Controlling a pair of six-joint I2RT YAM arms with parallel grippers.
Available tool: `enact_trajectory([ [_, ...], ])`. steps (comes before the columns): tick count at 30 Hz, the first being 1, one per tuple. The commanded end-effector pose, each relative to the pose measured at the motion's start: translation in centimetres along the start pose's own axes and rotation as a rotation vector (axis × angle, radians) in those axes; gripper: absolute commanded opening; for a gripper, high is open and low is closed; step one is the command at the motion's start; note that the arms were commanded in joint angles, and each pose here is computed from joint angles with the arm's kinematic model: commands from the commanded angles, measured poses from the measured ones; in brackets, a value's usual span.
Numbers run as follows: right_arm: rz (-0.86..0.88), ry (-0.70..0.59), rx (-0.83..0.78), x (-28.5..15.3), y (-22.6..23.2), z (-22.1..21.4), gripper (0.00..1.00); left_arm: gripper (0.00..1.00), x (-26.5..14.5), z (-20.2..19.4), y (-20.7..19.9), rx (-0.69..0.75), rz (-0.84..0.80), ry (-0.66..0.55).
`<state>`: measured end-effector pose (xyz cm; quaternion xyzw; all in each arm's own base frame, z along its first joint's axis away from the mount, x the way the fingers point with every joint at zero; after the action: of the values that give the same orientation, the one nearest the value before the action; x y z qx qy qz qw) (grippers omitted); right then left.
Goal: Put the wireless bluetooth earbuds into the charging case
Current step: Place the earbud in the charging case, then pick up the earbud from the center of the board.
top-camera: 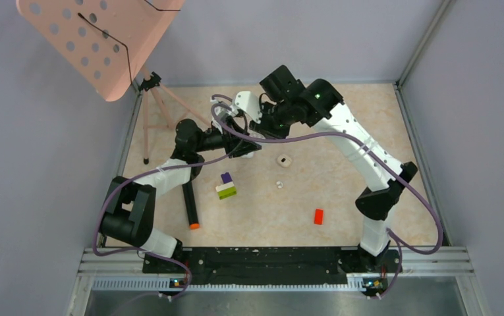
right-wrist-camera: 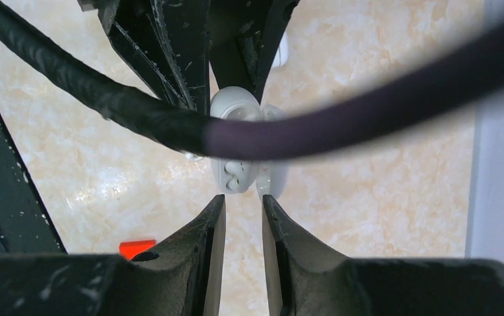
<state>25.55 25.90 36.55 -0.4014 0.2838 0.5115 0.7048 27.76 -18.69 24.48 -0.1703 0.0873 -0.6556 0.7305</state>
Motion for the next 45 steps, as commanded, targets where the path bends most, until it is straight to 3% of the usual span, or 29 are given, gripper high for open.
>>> enact_trajectory([
  [1, -0.077, -0.143, 0.042, -6.0, 0.1, 0.4, 0.27, 0.0, 0.1, 1.0, -0.2, 0.073, -0.009, -0.033],
  [5, -0.067, -0.238, 0.024, -8.8, 1.8, -0.6, 0.28, 0.0, -0.1, 1.0, 0.2, 0.038, 0.016, -0.037],
  [8, -0.076, -0.258, -0.013, -8.5, 2.4, -2.9, 0.27, 0.0, -0.8, 1.2, 0.6, -0.006, 0.053, -0.047],
  [16, 0.043, -0.166, -0.085, 1.0, 4.0, -9.6, 0.17, 0.0, -3.5, 2.5, 1.4, -0.088, 0.165, -0.083],
  [19, 0.05, -0.123, 0.089, 4.8, 4.1, -10.4, 0.18, 0.0, -4.3, 2.8, 1.3, -0.107, 0.205, -0.093],
  [25, 0.114, -0.028, 0.598, 10.4, 5.2, -11.6, 0.21, 0.0, -5.5, 2.8, 0.7, -0.13, 0.269, -0.102],
  [28, 0.173, 0.037, 0.745, 12.4, 5.7, -12.9, 0.2, 0.0, -5.8, 3.1, 0.5, -0.131, 0.282, -0.112],
  [30, 0.219, 0.044, 0.74, 13.2, 6.0, -13.2, 0.2, 0.0, -6.0, 3.2, 0.5, -0.138, 0.295, -0.119],
  [32, 0.273, -0.002, 0.631, 13.2, 6.0, -13.1, 0.19, 0.0, -6.2, 3.2, 0.4, -0.144, 0.307, -0.125],
  [34, 0.309, -0.108, 0.404, 12.7, 5.6, -12.8, 0.18, 0.0, -6.4, 3.1, 0.4, -0.146, 0.313, -0.124],
  [38, 0.163, -0.343, -0.244, 11.8, 5.1, -13.9, 0.16, 0.0, -7.0, 3.1, 0.3, -0.142, 0.331, -0.119],
  [40, 0.128, -0.386, -0.578, 12.2, 5.7, -15.0, 0.14, 0.0, -7.2, 3.0, 0.3, -0.141, 0.342, -0.113],
  [42, 0.093, -0.414, -0.81, 12.8, 6.0, -15.6, 0.13, 0.0, -7.4, 3.0, 0.2, -0.141, 0.349, -0.098],
  [45, 0.137, -0.429, -0.944, 13.8, 6.3, -15.8, 0.16, 0.0, -7.5, 3.0, 0.0, -0.134, 0.354, -0.081],
])
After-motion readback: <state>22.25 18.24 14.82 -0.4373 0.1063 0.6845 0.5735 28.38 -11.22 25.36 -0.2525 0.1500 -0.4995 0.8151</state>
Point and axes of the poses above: each gripper's point midway between its finger pads, its own x axis out along the fingers, its own y axis along the line the jaws close on, z = x × y, the point moved 9 cm from there along -x, back along the fingers, and after that the axes turned 2 degrees about -x, right-handed, at the moved point
